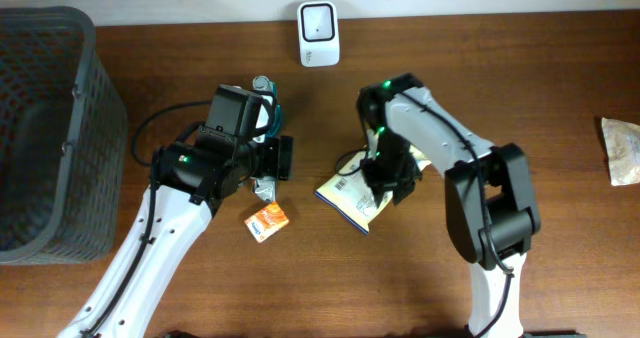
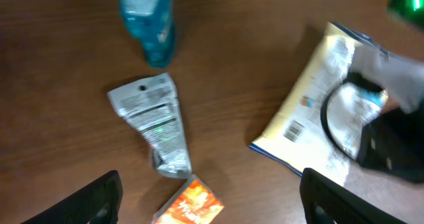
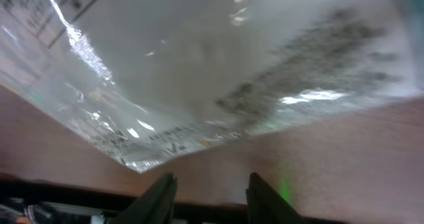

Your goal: Scan the item barcode

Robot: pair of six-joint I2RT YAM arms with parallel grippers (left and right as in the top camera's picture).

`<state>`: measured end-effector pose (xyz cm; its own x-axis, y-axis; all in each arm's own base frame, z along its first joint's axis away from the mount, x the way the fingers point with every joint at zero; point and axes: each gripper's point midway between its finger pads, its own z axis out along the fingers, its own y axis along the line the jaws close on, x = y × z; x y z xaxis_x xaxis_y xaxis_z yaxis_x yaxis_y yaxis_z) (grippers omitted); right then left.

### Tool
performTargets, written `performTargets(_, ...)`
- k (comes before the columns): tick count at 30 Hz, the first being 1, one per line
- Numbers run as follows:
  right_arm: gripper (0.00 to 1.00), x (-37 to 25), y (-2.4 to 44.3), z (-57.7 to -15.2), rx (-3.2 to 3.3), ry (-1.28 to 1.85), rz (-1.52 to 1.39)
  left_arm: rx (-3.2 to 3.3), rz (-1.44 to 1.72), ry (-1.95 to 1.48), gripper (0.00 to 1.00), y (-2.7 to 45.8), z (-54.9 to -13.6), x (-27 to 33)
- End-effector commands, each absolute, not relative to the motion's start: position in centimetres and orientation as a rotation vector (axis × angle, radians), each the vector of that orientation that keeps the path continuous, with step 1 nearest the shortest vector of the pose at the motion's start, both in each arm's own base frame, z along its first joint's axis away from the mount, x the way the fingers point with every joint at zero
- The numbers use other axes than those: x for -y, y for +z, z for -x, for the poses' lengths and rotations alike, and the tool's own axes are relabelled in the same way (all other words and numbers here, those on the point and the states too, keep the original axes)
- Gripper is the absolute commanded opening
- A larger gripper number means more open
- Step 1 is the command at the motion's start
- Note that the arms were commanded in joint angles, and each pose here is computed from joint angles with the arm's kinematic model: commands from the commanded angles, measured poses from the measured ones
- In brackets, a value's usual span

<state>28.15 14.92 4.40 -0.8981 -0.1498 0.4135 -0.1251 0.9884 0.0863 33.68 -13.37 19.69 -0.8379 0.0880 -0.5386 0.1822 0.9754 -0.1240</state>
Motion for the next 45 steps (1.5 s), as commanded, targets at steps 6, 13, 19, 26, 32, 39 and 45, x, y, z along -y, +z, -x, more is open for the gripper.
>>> performTargets(6, 0.36, -17.2, 1.1, -29.4, 2.823, -0.131, -0.068, -2.584, -0.034, -0.132, 0.87, 18.9, -33.9, 11.6)
performTargets(13, 0.36, -21.5, 0.8, -34.9, 3.010, -0.436, -0.039, -2.587, -0.034, -0.130, 0.91, 18.8, -33.9, 11.6)
performTargets(19, 0.37, -22.8, 2.4, -38.5, 3.102, -0.547, 0.103, -2.587, -0.035, -0.131, 0.93, 18.8, -33.8, 11.6)
performTargets(26, 0.40, -21.0, 9.4, -43.7, 3.252, -0.548, 0.113, -2.595, -0.036, -0.127, 0.95, 18.7, -33.7, 11.5)
performTargets(32, 0.39, -18.0, 9.0, -47.4, 3.372, -0.501, 0.058, -2.594, -0.036, -0.127, 0.96, 18.7, -33.7, 11.5)
performTargets(39, 0.30, -16.0, 3.4, -47.0, 3.329, -0.289, 0.112, -2.598, -0.036, -0.126, 1.00, 18.7, -33.6, 11.5)
performTargets(45, 0.29, -12.0, 2.8, -45.3, 3.268, -0.030, 0.180, -2.614, -0.038, -0.119, 0.99, 18.5, -33.3, 11.4)
